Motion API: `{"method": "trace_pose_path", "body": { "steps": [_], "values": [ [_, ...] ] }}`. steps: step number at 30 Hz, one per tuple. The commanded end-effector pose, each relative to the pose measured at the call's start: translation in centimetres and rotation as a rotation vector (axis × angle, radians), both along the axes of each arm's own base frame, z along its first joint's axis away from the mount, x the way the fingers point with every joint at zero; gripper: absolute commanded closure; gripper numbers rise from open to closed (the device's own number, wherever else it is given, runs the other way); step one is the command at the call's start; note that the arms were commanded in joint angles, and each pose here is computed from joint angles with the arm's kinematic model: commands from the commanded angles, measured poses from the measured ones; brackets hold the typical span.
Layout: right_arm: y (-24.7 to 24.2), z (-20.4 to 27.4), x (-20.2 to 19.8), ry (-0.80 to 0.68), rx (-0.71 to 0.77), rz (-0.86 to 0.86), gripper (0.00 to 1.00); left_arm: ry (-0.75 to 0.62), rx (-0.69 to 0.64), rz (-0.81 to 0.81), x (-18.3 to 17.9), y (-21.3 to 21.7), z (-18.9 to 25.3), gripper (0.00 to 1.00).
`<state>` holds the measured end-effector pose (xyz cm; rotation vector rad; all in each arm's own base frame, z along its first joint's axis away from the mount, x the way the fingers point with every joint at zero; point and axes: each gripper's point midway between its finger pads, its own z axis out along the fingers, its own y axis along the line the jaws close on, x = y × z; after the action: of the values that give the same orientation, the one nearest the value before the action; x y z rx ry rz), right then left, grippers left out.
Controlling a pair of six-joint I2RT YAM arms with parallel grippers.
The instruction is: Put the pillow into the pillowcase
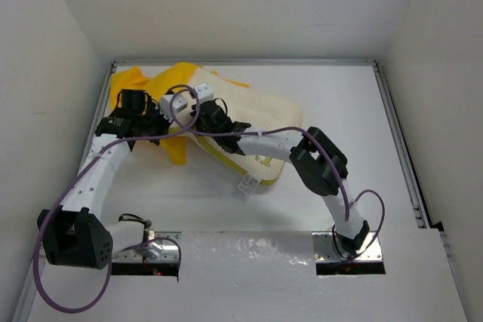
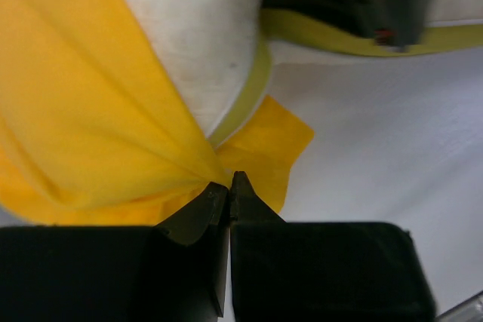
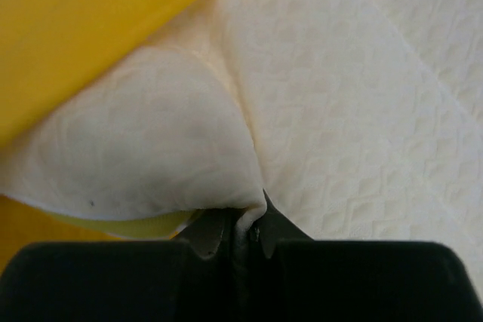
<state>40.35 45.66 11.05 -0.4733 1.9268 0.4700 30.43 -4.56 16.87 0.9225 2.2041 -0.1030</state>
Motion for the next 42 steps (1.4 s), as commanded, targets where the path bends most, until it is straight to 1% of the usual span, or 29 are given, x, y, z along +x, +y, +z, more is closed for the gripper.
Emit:
{"method": "trace_pose_path", "body": {
  "steps": [1,3,7,8,9,10,11,12,13,15,16,18,19,21,23,24,25,26,27,28,30,31,32,34,35,37,38,40,42],
  "values": [
    [-2.2,4.7,4.4,-0.039,0.246,-0.266,1.0,0.067,-0.078,-0.152,-2.4,-4.0,-0.7,1.0],
    [-2.5,5.3,4.3,-0.042,0.31,-0.293,1.0,0.055,-0.101,-0.163,-2.1,-4.5,-0.8,1.0],
    [-0.2,4.9,2.4,-0.003,0.429,-0.178,1.0,0.042,-0.142,-0.176,-1.2,-5.3,-1.2,0.99],
    [0.5,4.4,1.8,0.007,0.464,-0.135,1.0,0.061,-0.149,-0.19,-1.2,-5.5,-1.7,0.95],
    [1.5,4.0,0.7,0.03,0.476,-0.043,0.99,0.077,-0.16,-0.208,-1.5,-5.8,-2.0,0.78],
    [1.4,2.7,-0.3,0.047,0.456,-0.001,0.68,0.092,-0.158,-0.214,-1.6,-5.8,-2.3,0.66],
    [1.1,2.6,-0.8,0.03,0.433,0.033,0.43,0.097,-0.155,-0.224,-1.8,-5.7,-2.4,0.58],
    [0.3,3.7,-1.3,0.013,0.429,0.044,0.24,0.112,-0.149,-0.225,-2.3,-5.4,-2.5,0.51],
    [-1.6,1.7,-2.2,0.019,0.37,0.029,0.08,0.104,-0.146,-0.215,-2.4,-4.8,-2.2,0.42],
    [-4.6,4.5,-2.5,-0.041,0.386,0.008,0.02,0.099,-0.143,-0.203,-2.8,-4.0,-1.6,0.32],
    [-6.3,3.4,-3.3,-0.032,0.354,0.005,0.01,0.058,-0.144,-0.2,-2.4,-3.8,0.0,0.29],
    [-8.4,5.4,-3.3,-0.073,0.297,0.022,0.01,0.001,-0.157,-0.163,-1.3,-3.2,2.7,0.25],
    [-9.3,4.5,-3.7,-0.066,0.203,0.049,0.03,-0.01,-0.165,-0.136,-0.4,-3.1,3.3,0.24],
    [-10.9,5.7,-3.0,-0.087,0.142,0.05,0.29,-0.101,-0.194,0.008,2.9,-2.4,5.5,0.27],
    [-12.8,6.0,-1.2,-0.064,0.068,0.035,0.58,-0.144,-0.174,0.18,7.1,-1.6,5.3,0.45],
    [-13.6,6.4,-0.1,-0.054,0.062,0.014,0.7,-0.174,-0.169,0.22,8.9,-1.6,6.6,0.48],
    [-13.9,6.6,1.4,-0.036,0.052,0.003,0.66,-0.103,-0.149,0.23,10.8,-2.5,4.0,0.49],
    [-15.5,6.6,3.3,-0.018,0.061,-0.017,0.55,-0.068,-0.149,0.259,11.8,-2.8,3.2,0.49],
    [-16.3,6.4,4.6,-0.008,0.066,-0.035,0.26,-0.1,-0.159,0.269,13.7,-3.2,4.6,0.43],
    [-16.1,6.0,6.4,0.009,0.061,-0.023,0.18,-0.057,-0.135,0.303,15.3,-3.5,2.2,0.41],
    [-17.1,5.0,8.8,0.039,0.055,-0.005,0.05,-0.091,-0.109,0.347,18.2,-3.6,1.8,0.38],
    [-16.8,6.3,10.5,0.022,0.043,0.017,0.01,-0.109,-0.1,0.363,19.1,-3.6,1.8,0.37],
    [-16.9,2.4,11.7,0.092,0.004,0.024,0.01,-0.129,-0.085,0.394,19.9,-3.2,1.8,0.37],
    [-15.7,3.0,14.0,0.086,-0.025,0.077,0.01,-0.132,-0.08,0.416,21.7,-3.2,1.4,0.37],
    [-15.2,-0.8,14.6,0.141,-0.054,0.094,0.01,-0.121,-0.076,0.421,22.1,-3.3,1.0,0.37],
    [-13.7,-0.7,15.9,0.129,-0.038,0.139,0.01,-0.095,-0.071,0.425,23.2,-3.6,-0.2,0.39],
    [-13.4,-3.2,16.0,0.169,-0.044,0.147,0.01,-0.1,-0.072,0.424,23.7,-3.9,-0.1,0.42],
    [-12.9,-3.7,16.3,0.174,-0.025,0.158,0.01,-0.087,-0.024,0.451,24.1,-3.6,-1.8,0.47],
    [-13.1,-5.2,15.9,0.181,-0.011,0.145,0.01,-0.095,0.004,0.473,24.5,-3.3,-2.4,0.65]
  ]
}}
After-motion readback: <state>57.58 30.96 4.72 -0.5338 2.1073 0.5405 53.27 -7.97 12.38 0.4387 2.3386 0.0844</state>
